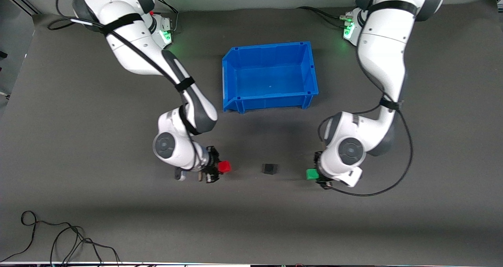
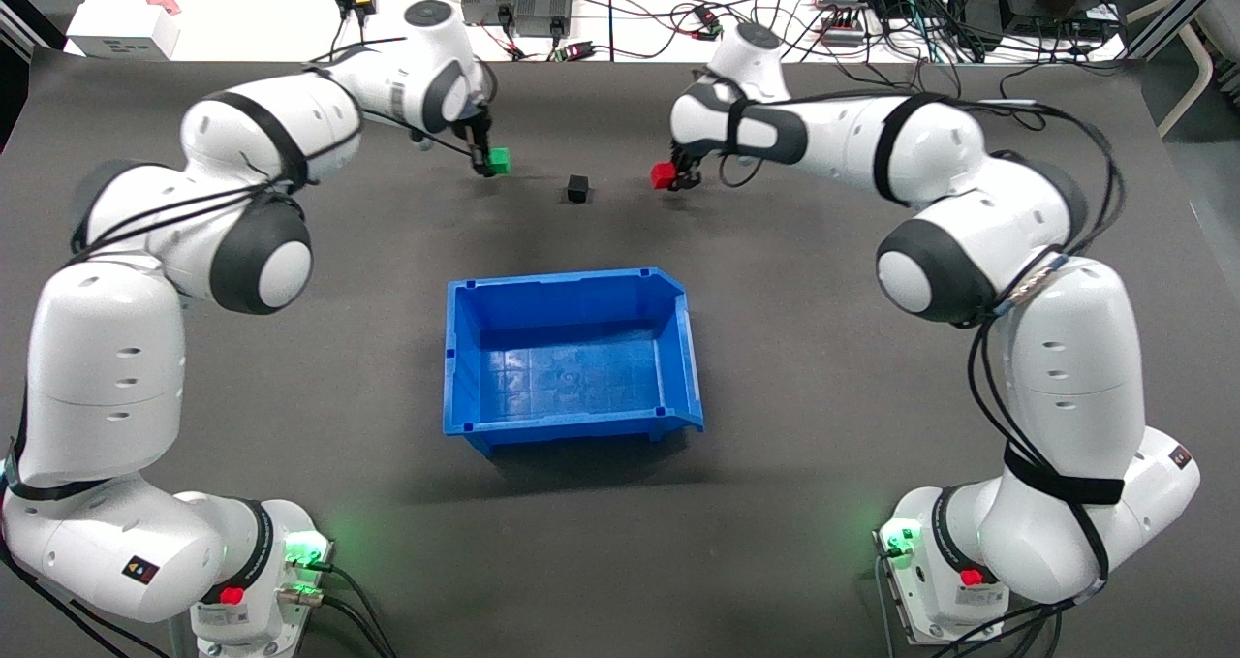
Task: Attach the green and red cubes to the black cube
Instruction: 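Carry the red cube and green cube toward the black cube with both grippers, then press the red and green cubes against the black cube's sides with both grippers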
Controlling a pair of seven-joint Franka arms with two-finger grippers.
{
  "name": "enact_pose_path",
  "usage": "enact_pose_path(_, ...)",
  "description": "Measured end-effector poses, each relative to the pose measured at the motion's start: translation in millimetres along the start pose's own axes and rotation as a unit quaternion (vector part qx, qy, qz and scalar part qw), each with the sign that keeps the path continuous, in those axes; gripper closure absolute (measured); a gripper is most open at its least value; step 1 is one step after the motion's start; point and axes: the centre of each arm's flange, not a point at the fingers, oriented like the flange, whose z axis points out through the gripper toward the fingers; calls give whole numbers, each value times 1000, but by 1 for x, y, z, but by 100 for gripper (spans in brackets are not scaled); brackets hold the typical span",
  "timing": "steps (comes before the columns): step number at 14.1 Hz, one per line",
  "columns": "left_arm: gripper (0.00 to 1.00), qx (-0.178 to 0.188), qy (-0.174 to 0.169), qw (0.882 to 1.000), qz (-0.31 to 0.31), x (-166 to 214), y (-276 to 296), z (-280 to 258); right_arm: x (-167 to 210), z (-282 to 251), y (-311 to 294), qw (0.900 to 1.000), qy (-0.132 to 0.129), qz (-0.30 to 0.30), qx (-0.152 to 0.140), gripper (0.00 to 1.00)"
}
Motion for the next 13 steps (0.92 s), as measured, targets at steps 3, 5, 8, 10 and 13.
enact_pose_path(3, 61, -23, -14, 999, 19, -31, -10, 13, -34, 30, 9, 999, 0, 34, -3, 61)
enact_pose_path(5, 61, -30, -18, 999, 23, -38, -12, 17, -48, 41, 9, 999, -2, 47, 1, 61)
enact_pose_path(8, 61, -35, -27, 999, 31, -54, -28, 50, -60, 48, 10, 999, -5, 45, 4, 61)
enact_pose_path(10, 61, -39, -32, 998, 31, -60, -28, 49, -68, 53, 14, 999, -3, 54, 5, 61)
enact_pose_path(13, 61, -35, -36, 998, 33, -66, -32, 51, -82, 56, 15, 997, -3, 71, 13, 61)
